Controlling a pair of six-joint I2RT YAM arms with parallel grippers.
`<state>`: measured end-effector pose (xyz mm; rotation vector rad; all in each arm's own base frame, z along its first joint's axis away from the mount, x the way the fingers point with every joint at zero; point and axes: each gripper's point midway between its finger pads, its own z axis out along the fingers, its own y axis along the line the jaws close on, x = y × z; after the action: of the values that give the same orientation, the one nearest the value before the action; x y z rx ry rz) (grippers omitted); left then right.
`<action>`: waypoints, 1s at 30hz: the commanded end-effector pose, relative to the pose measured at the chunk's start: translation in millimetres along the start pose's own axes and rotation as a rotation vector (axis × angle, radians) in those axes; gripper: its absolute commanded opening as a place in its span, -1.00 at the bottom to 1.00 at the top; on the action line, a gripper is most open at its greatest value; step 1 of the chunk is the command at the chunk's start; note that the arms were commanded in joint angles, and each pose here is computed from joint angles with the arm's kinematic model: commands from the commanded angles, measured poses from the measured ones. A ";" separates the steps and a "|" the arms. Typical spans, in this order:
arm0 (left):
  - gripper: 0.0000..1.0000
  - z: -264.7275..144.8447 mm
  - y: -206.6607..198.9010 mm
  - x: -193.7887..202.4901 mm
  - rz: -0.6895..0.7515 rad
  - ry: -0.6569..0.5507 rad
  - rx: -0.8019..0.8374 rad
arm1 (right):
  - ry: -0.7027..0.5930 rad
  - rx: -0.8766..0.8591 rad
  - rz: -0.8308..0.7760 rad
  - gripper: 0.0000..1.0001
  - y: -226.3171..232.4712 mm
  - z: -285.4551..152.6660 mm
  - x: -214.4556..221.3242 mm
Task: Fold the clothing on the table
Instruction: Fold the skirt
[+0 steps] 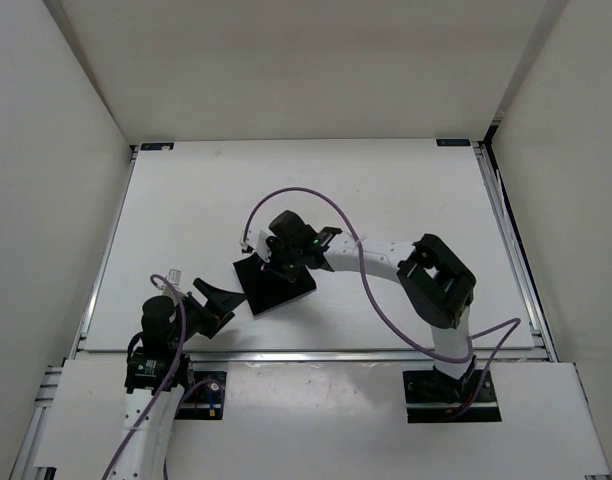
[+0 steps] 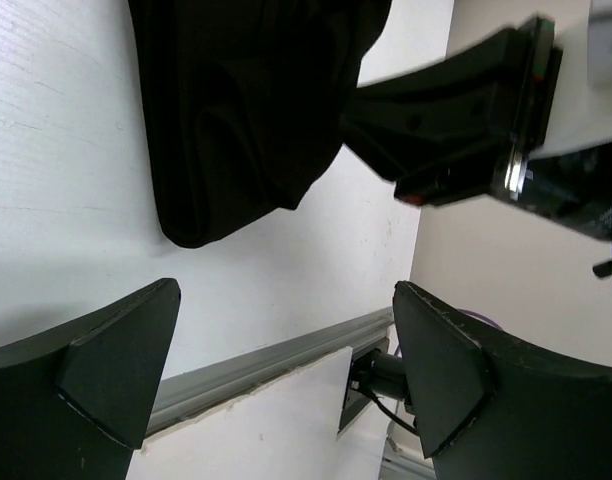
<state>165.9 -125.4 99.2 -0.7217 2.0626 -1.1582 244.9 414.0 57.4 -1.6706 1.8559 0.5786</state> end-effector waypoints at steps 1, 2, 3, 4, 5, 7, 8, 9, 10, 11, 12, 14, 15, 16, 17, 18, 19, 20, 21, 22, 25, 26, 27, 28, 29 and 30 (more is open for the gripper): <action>0.97 -0.7 0.3 4.0 -0.010 0.021 0.009 | -0.089 0.057 0.023 -1.00 -30.7 -1.7 -33.3; 0.97 -0.9 -1.5 3.8 -0.007 0.020 0.016 | -0.109 0.068 0.039 -1.00 -39.8 0.3 -42.5; 0.98 -1.5 -1.0 3.9 -0.004 0.021 0.012 | -0.125 0.079 0.047 -1.00 -50.9 2.9 -52.2; 0.97 -1.5 -2.5 3.1 -0.002 0.016 0.016 | -0.119 0.085 0.059 -1.00 -59.0 4.5 -52.1; 0.97 -1.5 -3.1 3.6 -0.006 0.020 0.018 | -0.141 0.097 0.061 -1.00 -69.4 8.1 -70.4; 0.98 -0.3 -1.9 4.6 -0.009 0.025 0.019 | -0.111 0.093 0.105 -1.00 -89.6 16.3 -76.6; 0.97 -0.2 -1.7 4.9 -0.013 0.025 0.019 | -0.138 0.112 0.121 -1.00 -106.1 22.0 -94.7; 0.97 -0.3 -3.1 4.2 -0.012 0.022 0.023 | -0.134 0.091 0.151 -1.00 -113.3 22.7 -102.1; 0.98 -0.5 -2.5 6.3 -0.014 0.033 0.023 | -0.169 0.078 0.169 -1.00 -121.0 6.3 -120.7; 0.98 -0.9 -4.1 3.8 -0.009 0.020 0.027 | -0.129 0.058 0.200 -1.00 -123.5 12.9 -106.5; 0.97 -0.4 -3.0 3.9 -0.012 0.021 0.023 | -0.142 0.022 0.211 -1.00 -121.4 11.5 -109.7; 0.97 -1.6 -5.5 3.4 -0.006 0.021 0.030 | -0.142 -0.015 0.239 -0.99 -118.7 -0.9 -101.4; 0.97 -1.6 -5.5 4.2 -0.012 0.025 0.031 | -0.139 -0.042 0.245 -1.00 -110.1 -5.5 -92.1; 0.97 -1.6 -6.0 4.1 -0.008 0.025 0.036 | -0.153 -0.070 0.260 -1.00 -101.5 -14.0 -82.0; 0.98 -0.6 -2.2 6.1 -0.012 0.033 0.029 | -0.172 -0.074 0.257 -1.00 -99.5 -20.9 -78.9; 0.97 -0.3 -2.7 5.5 -0.006 0.031 0.031 | -0.205 -0.082 0.237 -0.99 -88.0 -30.9 -72.0; 0.97 -0.5 -2.3 7.1 -0.003 0.039 0.033 | -0.236 -0.079 0.203 -1.00 -78.1 -40.7 -64.9; 0.97 0.3 -1.2 6.9 -0.005 0.037 0.033 | -0.245 -0.076 0.179 -1.00 -69.6 -43.9 -63.0; 0.97 0.8 1.7 9.6 -0.007 0.050 0.025 | -0.252 -0.078 0.127 -1.00 -53.8 -48.6 -60.3; 0.97 1.8 3.2 10.6 -0.014 0.054 0.024 | -0.236 -0.063 0.100 -1.00 -49.0 -52.8 -54.2; 0.97 2.1 9.2 10.1 0.009 0.047 -0.003 | -0.185 -0.082 0.042 -0.52 -26.0 -48.5 -52.9; 0.97 1.5 9.3 6.7 0.044 0.032 -0.013 | -0.164 -0.078 0.036 -0.41 -23.0 -46.1 -52.4; 0.97 1.0 4.4 4.6 0.059 0.030 -0.011 | -0.162 -0.079 0.030 -0.25 -20.0 -45.9 -54.7; 0.98 0.3 -1.9 2.5 0.099 0.026 0.005 | -0.149 -0.081 0.023 -0.21 -14.8 -43.9 -55.2; 0.97 2.4 -6.9 -4.2 0.147 0.008 0.014 | -0.148 -0.073 0.031 -0.20 -18.8 -49.9 -53.5; 0.98 2.7 -20.1 -13.0 0.186 -0.018 0.033 | -0.153 -0.071 0.032 -0.20 -18.0 -51.9 -53.4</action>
<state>161.5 -129.3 85.3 -0.6673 2.1327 -1.1409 246.4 417.6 102.3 -1.6231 1.8609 0.8128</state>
